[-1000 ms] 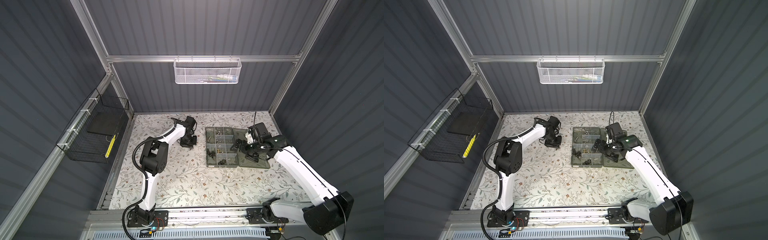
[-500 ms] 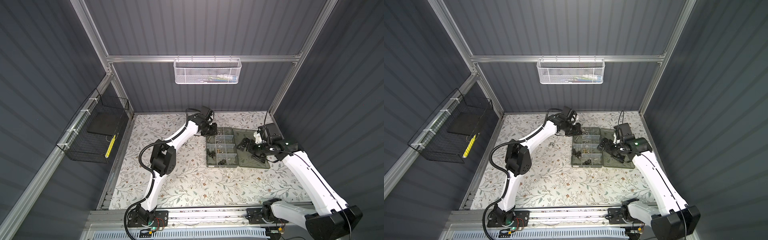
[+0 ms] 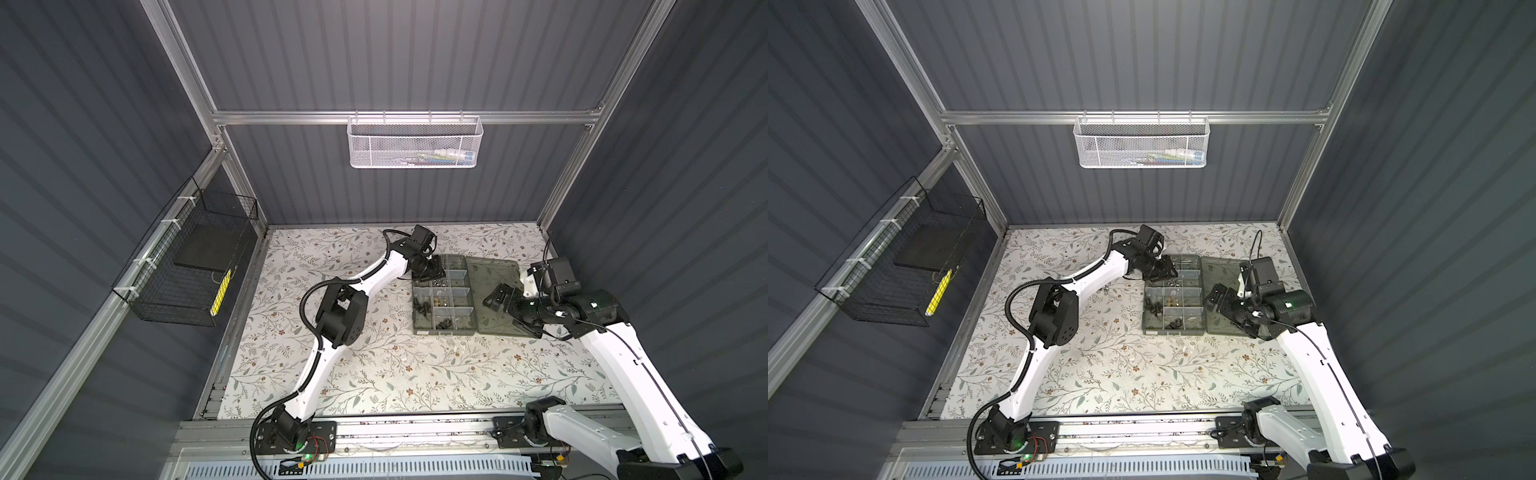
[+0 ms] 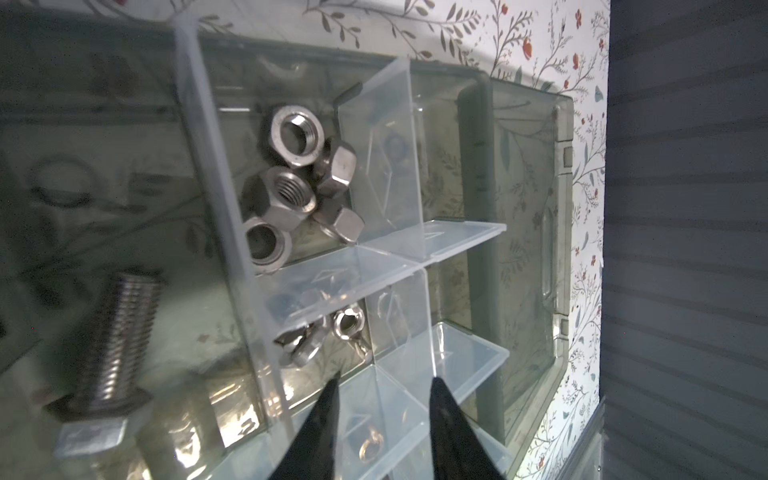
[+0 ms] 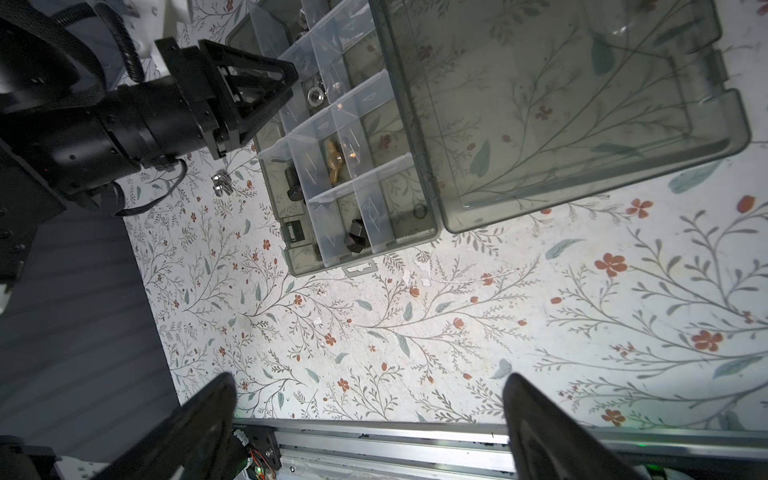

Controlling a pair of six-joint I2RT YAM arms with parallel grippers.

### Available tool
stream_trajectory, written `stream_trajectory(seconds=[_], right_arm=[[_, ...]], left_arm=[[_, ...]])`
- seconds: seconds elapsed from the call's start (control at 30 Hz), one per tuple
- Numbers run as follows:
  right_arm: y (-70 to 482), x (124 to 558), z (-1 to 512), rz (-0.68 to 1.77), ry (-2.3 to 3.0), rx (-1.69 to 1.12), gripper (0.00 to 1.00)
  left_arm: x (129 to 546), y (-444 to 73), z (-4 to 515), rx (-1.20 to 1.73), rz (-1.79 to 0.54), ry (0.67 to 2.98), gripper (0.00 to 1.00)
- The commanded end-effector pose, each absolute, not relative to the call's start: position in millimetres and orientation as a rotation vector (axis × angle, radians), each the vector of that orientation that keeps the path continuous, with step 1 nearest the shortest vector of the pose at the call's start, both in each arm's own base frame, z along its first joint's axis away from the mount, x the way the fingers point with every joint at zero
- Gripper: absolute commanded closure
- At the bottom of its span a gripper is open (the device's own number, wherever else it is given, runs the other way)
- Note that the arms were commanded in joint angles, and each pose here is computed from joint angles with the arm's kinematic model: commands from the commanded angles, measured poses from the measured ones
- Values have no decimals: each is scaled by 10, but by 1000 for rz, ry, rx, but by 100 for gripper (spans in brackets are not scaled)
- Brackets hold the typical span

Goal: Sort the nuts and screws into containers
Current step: 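Carry the wing nut over the box and release it into a compartment, then return the left gripper to the pile and grasp another silver wing nut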

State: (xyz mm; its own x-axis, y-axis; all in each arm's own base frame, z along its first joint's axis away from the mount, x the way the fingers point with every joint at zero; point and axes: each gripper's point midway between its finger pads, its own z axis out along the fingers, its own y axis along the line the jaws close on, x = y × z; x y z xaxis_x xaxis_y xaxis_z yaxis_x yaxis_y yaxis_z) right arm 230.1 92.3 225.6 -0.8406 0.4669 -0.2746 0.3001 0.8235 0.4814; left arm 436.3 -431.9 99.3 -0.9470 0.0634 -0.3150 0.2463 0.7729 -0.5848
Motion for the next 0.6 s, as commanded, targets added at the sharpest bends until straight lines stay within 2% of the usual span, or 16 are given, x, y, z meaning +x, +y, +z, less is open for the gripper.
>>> stream_trajectory(seconds=[0.0,0.07,0.3,0.43,0.57], right_arm=[[924,2317,2193,604,2632,604,1],[956,2367,2167,616,2637,603,1],[1197,2611,2115,617,2671,514,1],[1398,2677,2071,621,2705,450,1],[1500,2698,2069,623,2716,419,1]], left_arm=[[4405,-4013,1466,281,-794,2634,50],[4389,-3688,1534,260,-687,2656,43],[4272,-2245,1315,39,-415,2790,41],[4171,-1883,1058,-10,-329,2873,55],[4145,-1778,821,-67,-312,2929,59]])
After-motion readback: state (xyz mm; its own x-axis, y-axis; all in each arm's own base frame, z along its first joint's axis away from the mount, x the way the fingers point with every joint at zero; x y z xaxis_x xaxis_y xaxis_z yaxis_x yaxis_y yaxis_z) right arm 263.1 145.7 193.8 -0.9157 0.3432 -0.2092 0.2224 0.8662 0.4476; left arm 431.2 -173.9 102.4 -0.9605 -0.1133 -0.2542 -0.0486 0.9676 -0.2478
